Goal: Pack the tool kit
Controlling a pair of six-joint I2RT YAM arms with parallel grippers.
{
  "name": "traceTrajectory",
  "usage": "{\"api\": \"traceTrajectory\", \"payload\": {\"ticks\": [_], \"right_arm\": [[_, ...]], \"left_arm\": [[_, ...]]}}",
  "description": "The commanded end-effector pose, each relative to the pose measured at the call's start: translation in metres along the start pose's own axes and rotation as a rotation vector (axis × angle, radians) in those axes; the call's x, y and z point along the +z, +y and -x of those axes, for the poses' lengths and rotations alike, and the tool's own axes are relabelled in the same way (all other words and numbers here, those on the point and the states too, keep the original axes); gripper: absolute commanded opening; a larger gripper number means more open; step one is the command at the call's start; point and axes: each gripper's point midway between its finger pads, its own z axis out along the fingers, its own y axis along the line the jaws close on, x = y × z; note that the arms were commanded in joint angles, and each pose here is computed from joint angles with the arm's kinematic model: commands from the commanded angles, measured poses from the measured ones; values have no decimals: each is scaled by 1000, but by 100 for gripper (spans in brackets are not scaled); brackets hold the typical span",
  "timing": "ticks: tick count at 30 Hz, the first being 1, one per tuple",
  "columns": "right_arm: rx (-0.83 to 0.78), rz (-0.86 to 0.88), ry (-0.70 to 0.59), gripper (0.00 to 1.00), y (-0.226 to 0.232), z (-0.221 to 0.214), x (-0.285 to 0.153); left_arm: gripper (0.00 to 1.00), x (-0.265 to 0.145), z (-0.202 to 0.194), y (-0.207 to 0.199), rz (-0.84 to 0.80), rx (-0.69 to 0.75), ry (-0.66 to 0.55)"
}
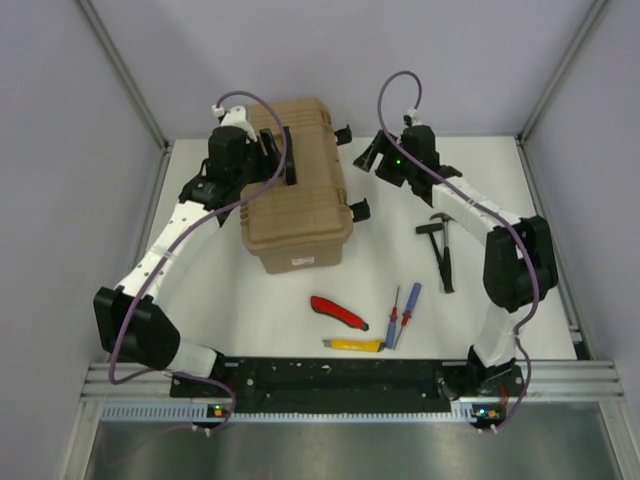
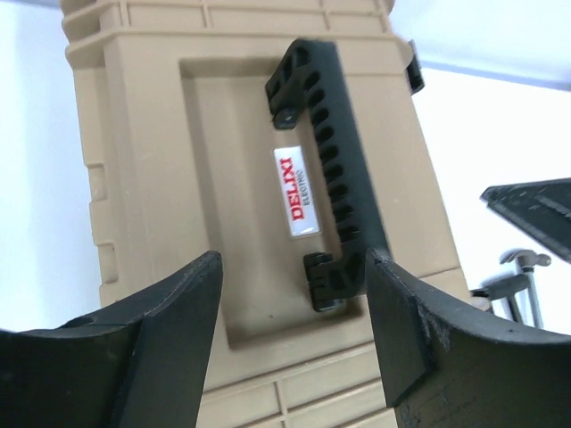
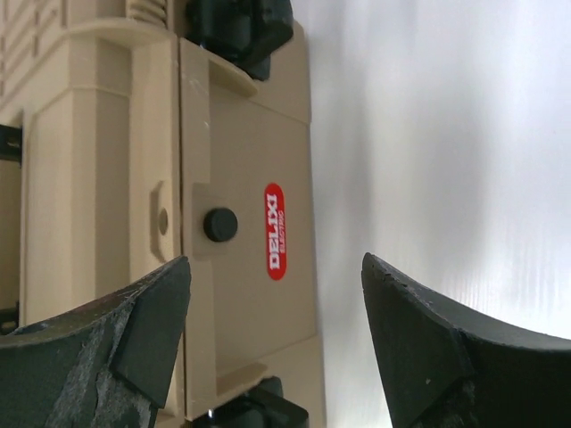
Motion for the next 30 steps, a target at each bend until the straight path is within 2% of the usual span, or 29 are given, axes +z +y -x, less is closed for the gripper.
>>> {"api": "traceTrajectory", "payload": {"ticks": [1, 9, 15, 17, 21, 23, 24, 27, 30], "right_arm": [[-60, 42, -12, 76, 22, 5, -25], [-100, 12, 24, 76, 15, -4, -33], [-108, -10, 55, 76, 7, -13, -31], [-110, -18, 56, 76, 5, -13, -31], [-110, -21, 59, 76, 4, -14, -30], [-103, -21, 64, 76, 5, -14, -31], [-103, -20, 65, 76, 5, -15, -31], [-105, -21, 62, 76, 6, -13, -32], [-133, 6, 50, 76, 16, -5, -37]], "left_arm": [[70, -17, 49, -27, -81, -27, -203], [71, 7, 24, -38, -53, 9, -121], [69, 17, 9, -41, 67, 90, -85], [63, 19, 5, -39, 108, 121, -77], [32, 23, 3, -35, 148, 127, -72], [4, 24, 6, -38, 138, 128, -72], [0, 23, 8, -39, 140, 129, -70], [0, 16, 24, -51, 106, 114, -79], [0, -6, 63, -77, 3, 46, -144]]}}
